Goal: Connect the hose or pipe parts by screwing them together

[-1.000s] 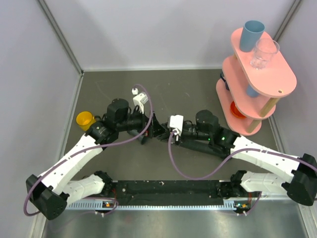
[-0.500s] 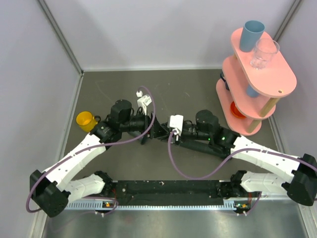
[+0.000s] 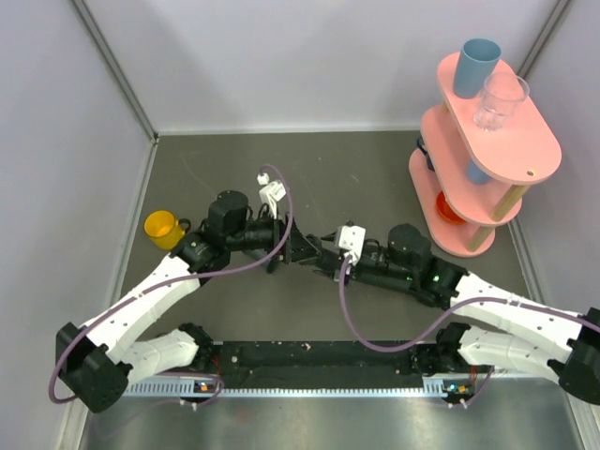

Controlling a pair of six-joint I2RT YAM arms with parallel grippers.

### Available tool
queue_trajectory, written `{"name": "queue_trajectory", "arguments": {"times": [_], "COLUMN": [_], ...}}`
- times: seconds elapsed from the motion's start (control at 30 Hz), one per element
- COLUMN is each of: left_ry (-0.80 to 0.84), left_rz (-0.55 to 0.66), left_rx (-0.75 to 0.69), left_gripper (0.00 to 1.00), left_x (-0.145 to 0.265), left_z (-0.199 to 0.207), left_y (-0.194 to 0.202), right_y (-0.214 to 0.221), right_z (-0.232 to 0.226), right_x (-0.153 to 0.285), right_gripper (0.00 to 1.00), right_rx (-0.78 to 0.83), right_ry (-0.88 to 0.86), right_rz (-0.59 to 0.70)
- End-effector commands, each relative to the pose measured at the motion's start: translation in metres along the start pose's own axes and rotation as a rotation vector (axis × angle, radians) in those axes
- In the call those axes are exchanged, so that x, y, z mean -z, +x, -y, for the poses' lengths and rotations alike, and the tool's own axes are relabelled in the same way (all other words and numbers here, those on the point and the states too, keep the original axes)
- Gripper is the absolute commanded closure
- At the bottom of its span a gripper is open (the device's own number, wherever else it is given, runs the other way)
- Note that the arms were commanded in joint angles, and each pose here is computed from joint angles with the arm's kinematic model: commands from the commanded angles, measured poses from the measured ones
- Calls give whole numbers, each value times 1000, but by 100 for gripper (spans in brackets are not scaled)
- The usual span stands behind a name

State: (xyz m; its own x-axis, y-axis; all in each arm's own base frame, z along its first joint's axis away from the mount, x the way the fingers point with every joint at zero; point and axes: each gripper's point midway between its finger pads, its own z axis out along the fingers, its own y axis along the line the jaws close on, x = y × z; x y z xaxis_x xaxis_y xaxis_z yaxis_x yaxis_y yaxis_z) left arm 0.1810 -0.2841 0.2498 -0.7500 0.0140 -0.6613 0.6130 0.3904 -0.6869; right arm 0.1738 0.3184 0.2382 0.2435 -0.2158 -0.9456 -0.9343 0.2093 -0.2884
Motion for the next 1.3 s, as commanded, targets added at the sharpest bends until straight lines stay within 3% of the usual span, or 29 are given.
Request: {"name": "queue_trajectory", "arguments": {"times": [0.0, 0.1, 0.17, 0.27, 0.3, 0.37, 0.5, 0.67, 0.77, 0.9, 0.93, 1.07, 1.27], "left_ry": [-11, -17, -16, -8, -12, -23, -91, -87, -83, -35, -30, -18, -3], "left_rz": [75, 79, 81, 76, 73, 76, 50, -27, -51, -44, -42, -30, -14], "left_rx": [-38, -35, -35, -37, -36, -37, -28, 7, 26, 42, 44, 49, 51], "left_gripper": [100, 100, 100, 100, 100, 100, 100, 100, 100, 100, 100, 100, 100], "left_x": [8, 8, 8, 9, 9, 12, 19, 18, 15, 12, 12, 10, 10], "left_z": [2, 1, 1, 2, 1, 0, -15, -18, -21, -16, -16, -15, -13], "left_y": [-16, -17, -18, -17, -16, -18, -18, -6, 0, 0, 2, 1, 0], "right_y": [5, 9, 13, 20, 24, 34, 50, 53, 56, 42, 27, -8, -37], "right_z": [5, 5, 9, 16, 19, 30, 45, 42, 38, 24, 24, 16, 9], "right_x": [13, 16, 16, 15, 15, 20, 34, 30, 24, 22, 21, 22, 12], "right_gripper": [25, 23, 28, 45, 56, 63, 65, 66, 60, 21, 17, 13, 13], "right_rx": [-35, -47, -53, -58, -61, -63, -56, -45, -49, -73, -64, -75, -82], "right_ry": [76, 90, 107, 134, 148, 199, 280, 243, 203, 148, 145, 83, -13], "right_rz": [2, -8, -15, -26, -37, -62, -85, -97, -114, -11, 55, 186, 274]}}
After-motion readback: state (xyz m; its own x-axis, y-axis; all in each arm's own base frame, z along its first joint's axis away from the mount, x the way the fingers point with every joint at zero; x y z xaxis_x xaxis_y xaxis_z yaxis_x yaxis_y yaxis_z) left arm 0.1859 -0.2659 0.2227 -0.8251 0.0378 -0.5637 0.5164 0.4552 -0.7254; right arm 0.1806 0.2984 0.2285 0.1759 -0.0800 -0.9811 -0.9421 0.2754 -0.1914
